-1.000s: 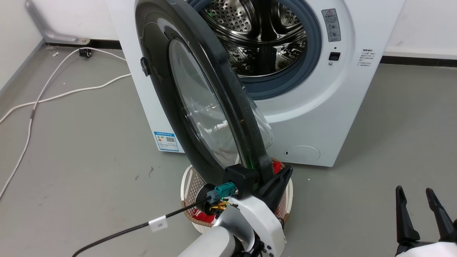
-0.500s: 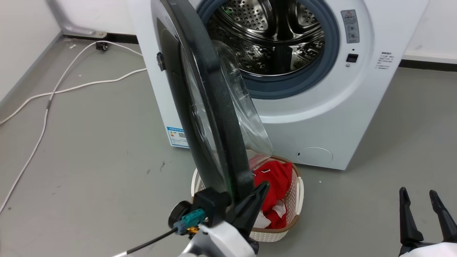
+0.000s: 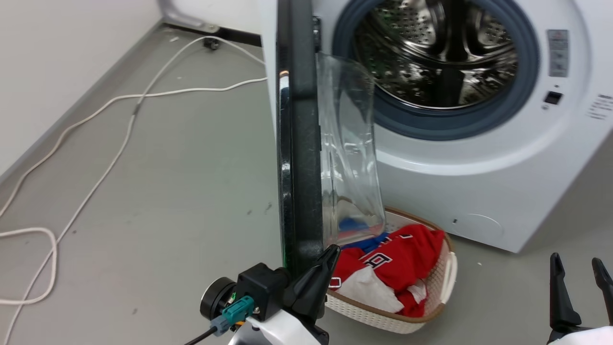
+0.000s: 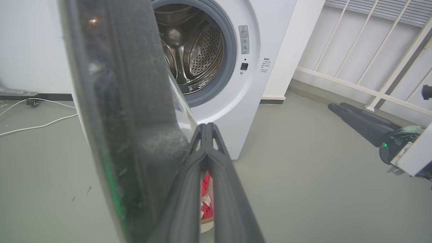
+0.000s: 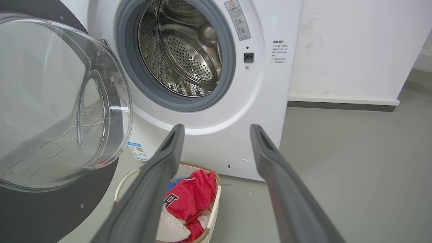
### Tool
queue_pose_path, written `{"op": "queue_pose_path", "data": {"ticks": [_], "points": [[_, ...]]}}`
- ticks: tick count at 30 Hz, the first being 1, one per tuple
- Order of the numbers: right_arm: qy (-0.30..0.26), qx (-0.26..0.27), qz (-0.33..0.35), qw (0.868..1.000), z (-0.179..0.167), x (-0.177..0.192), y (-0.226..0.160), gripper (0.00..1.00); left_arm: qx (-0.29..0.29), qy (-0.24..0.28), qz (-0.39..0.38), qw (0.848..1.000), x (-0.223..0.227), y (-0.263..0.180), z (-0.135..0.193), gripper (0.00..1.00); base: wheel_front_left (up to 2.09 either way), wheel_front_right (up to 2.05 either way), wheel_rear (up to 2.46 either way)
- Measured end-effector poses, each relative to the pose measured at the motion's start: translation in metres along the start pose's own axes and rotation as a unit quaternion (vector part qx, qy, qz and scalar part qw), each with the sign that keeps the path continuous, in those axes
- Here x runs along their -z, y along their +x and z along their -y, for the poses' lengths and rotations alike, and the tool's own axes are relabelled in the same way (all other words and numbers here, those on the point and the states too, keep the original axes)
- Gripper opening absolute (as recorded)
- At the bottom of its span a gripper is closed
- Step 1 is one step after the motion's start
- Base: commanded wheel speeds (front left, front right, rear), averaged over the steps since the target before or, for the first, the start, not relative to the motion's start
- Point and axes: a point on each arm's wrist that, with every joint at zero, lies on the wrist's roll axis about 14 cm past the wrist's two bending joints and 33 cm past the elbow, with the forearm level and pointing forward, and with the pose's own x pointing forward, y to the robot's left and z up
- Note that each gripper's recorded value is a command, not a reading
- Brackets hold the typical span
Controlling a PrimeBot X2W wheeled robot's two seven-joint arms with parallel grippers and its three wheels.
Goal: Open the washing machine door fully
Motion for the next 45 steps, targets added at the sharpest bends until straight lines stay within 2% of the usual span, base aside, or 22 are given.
{"op": "queue_pose_path", "data": {"ticks": [9,17,24,33,39,45], "points": [[0.0,-0.062,0.002,0.998,-0.041,0.0,0.027,1.0,-0.109,-0.01,0.028,0.994,-0.012,-0.031,-0.05,0.0,0.0,0.0,0.0],[0.001,-0.106,0.003,0.994,-0.073,0.0,0.046,1.0,-0.23,-0.002,0.043,0.972,-0.021,-0.064,-0.122,0.0,0.0,0.0,0.0],[0.0,-0.11,-0.005,0.994,-0.075,0.004,0.053,1.0,-0.286,0.012,0.045,0.957,-0.027,-0.08,-0.172,0.0,0.0,0.0,0.0],[-0.007,-0.097,-0.02,0.995,-0.066,0.014,0.066,1.0,-0.382,0.043,0.056,0.922,-0.047,-0.104,-0.266,0.0,0.0,0.0,0.0],[-0.006,-0.087,-0.027,0.996,-0.058,0.02,0.072,1.0,-0.397,0.052,0.046,0.915,-0.047,-0.1,-0.302,0.0,0.0,0.0,0.0],[-0.007,-0.076,-0.032,0.997,-0.051,0.024,0.076,1.0,-0.401,0.06,0.037,0.913,-0.049,-0.092,-0.323,0.0,0.0,0.0,0.0]]}}
